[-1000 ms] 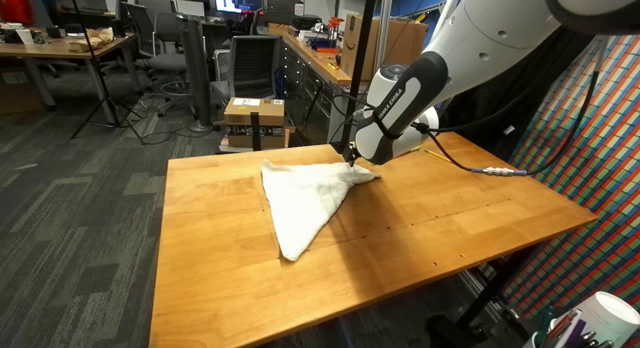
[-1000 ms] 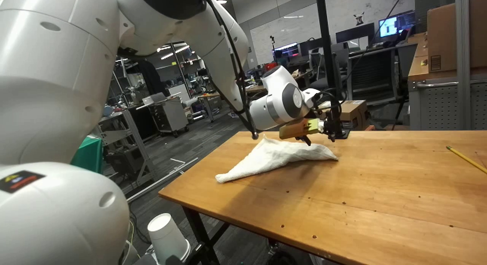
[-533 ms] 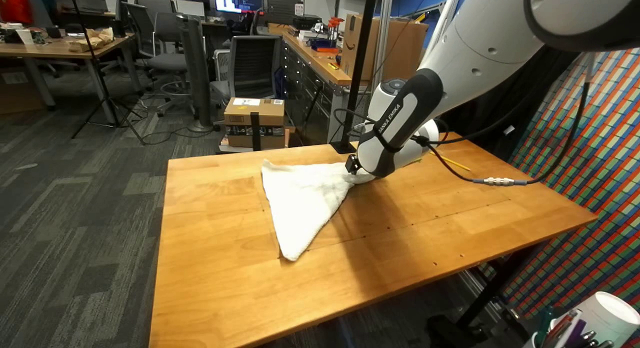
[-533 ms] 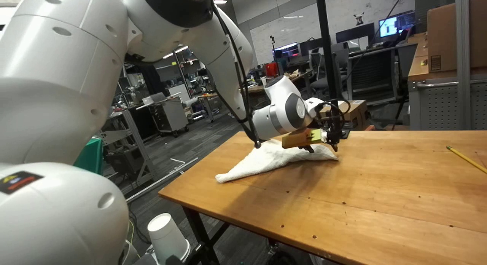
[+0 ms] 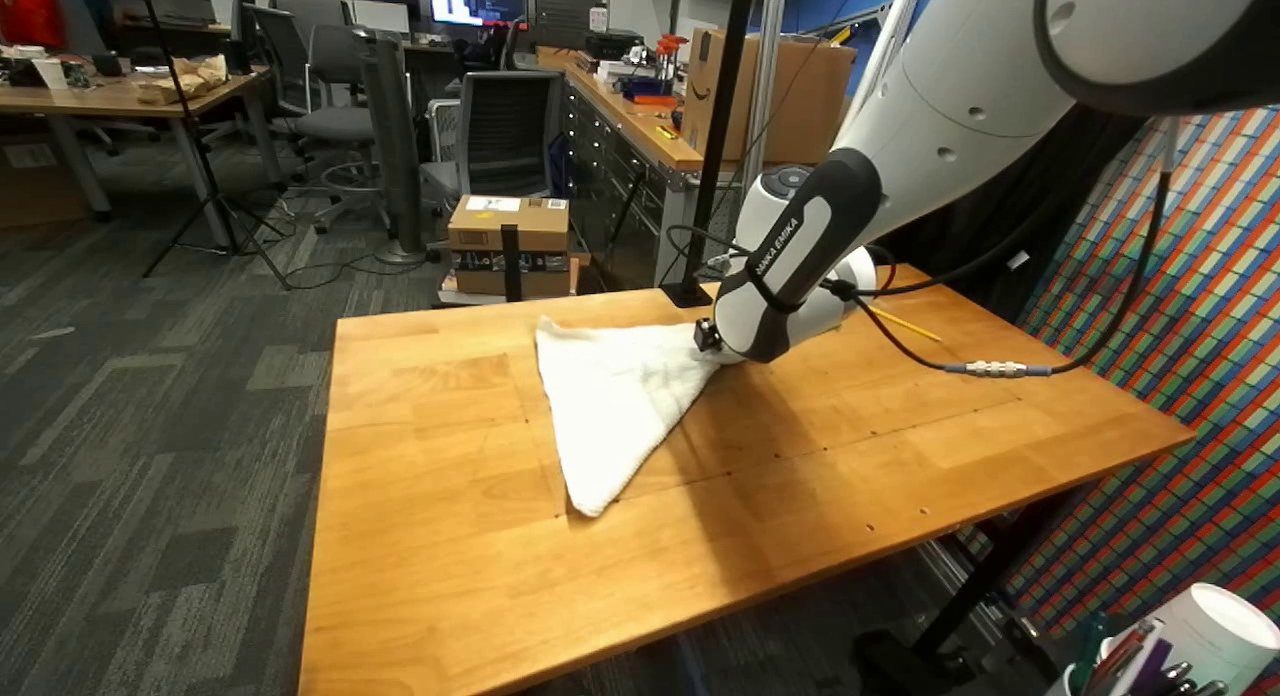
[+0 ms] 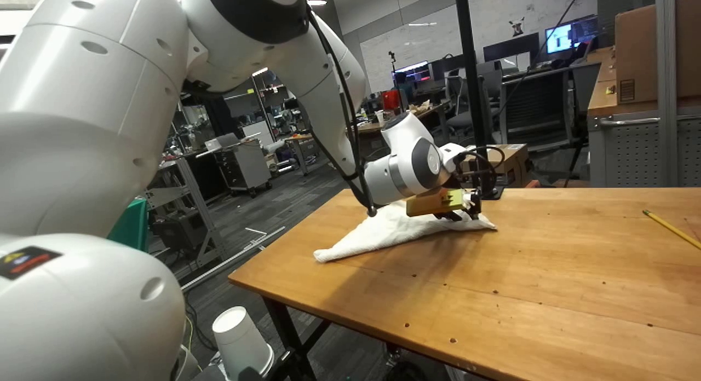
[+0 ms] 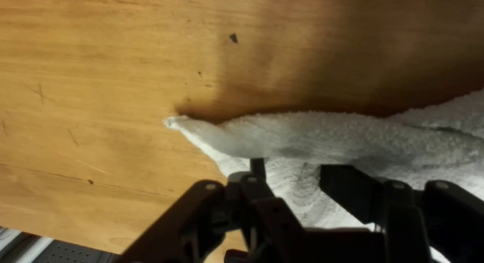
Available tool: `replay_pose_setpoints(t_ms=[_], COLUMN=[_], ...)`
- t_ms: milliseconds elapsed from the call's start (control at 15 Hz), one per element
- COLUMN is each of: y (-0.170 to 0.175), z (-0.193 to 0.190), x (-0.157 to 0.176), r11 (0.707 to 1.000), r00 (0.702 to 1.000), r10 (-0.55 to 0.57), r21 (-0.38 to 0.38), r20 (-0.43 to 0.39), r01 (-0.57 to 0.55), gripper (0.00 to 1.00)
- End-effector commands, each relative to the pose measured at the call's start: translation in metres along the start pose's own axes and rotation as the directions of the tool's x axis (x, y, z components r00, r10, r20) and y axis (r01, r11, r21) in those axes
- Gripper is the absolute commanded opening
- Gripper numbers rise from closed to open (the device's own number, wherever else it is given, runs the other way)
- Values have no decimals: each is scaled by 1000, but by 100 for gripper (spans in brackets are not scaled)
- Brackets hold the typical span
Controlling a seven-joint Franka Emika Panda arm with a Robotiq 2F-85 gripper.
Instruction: Fold the cloth
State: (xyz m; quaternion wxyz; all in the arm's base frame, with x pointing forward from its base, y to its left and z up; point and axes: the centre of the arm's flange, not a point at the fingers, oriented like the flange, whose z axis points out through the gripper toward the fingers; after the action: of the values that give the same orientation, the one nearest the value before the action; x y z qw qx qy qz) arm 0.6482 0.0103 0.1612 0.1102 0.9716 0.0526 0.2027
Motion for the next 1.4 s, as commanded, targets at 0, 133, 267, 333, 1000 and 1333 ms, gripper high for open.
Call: replay_pose_setpoints(t_ms=[0,133,267,333,1000,1333], y=[1,2,3,3,-38,-81], z=[5,3,3,3,-60,-117], x=[-3,-3,-4,-5,25,39], r11=[1000,999,999,999,1000,1000], r00=[1000,999,999,999,996,991], r10=[27,39,49,52,26,-9], r21=[2,3,3,3,3,1], r20=[-10,-10,-9,-8,-89,-131], r01=[-27,-39,-49,-52,-26,10], gripper=[15,6,3,6,7,7])
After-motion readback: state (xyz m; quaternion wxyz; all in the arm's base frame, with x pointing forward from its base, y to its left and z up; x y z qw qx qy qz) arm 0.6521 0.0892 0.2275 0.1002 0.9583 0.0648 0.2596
